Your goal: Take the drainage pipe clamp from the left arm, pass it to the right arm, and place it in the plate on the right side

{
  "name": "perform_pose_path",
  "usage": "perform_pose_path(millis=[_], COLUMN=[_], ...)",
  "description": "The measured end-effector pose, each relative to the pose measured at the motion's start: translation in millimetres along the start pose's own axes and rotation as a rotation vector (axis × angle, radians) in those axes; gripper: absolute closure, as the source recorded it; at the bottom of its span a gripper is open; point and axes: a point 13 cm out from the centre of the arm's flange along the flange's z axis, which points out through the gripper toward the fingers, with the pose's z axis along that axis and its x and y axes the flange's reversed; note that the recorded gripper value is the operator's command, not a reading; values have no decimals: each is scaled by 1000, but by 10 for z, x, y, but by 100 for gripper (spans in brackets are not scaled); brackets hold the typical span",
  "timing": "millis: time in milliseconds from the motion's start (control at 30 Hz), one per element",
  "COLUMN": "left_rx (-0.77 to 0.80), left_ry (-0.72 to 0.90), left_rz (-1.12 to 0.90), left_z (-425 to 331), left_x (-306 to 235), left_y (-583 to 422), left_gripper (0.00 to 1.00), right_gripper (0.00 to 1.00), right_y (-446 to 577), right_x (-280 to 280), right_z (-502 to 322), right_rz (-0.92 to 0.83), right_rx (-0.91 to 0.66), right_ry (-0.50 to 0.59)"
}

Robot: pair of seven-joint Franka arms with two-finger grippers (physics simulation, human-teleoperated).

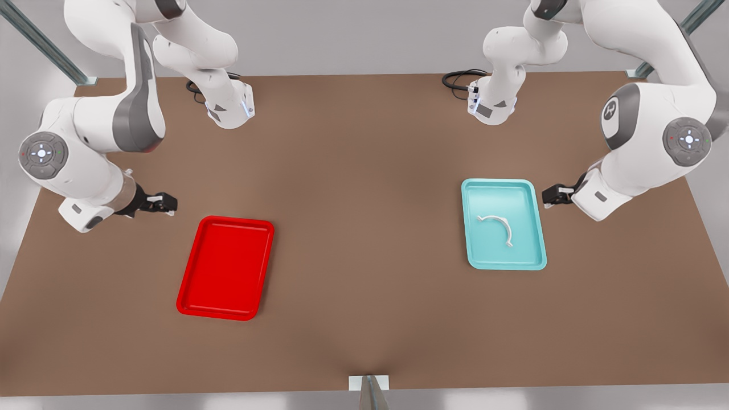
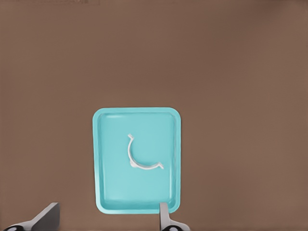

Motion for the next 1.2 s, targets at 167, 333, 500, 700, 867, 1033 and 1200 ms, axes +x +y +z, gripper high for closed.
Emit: perform_pose_path(millis=[167, 333, 500, 700, 867, 1033, 1200], left_rx=[21, 50, 51, 43, 34, 29, 26], left_ry=[131, 169, 32, -35, -52, -91, -112], left_rz=[-27, -80, -97, -107, -81, -58, -37], left_z=[1161, 3016, 3486, 3937, 4314, 4333, 4313], left_x=[171, 623, 471, 405, 371, 275, 229], left_y=[125, 246, 346, 528, 515, 544, 561], left_gripper=[0, 0, 1, 0, 13, 42, 46], right_gripper=[0, 0, 0, 0, 0, 0, 0], right_y=[7, 36, 44, -69, -41, 198, 204], right_x=[-13, -20, -25, -38, -67, -98, -123], right_z=[6, 0, 30, 99, 61, -28, -37], right_rz=[-3, -10, -15, -2, -12, -54, -55], right_rx=[-9, -10, -10, -13, -15, -18, -20], right_ry=[-2, -4, 1, 13, 4, -16, -26])
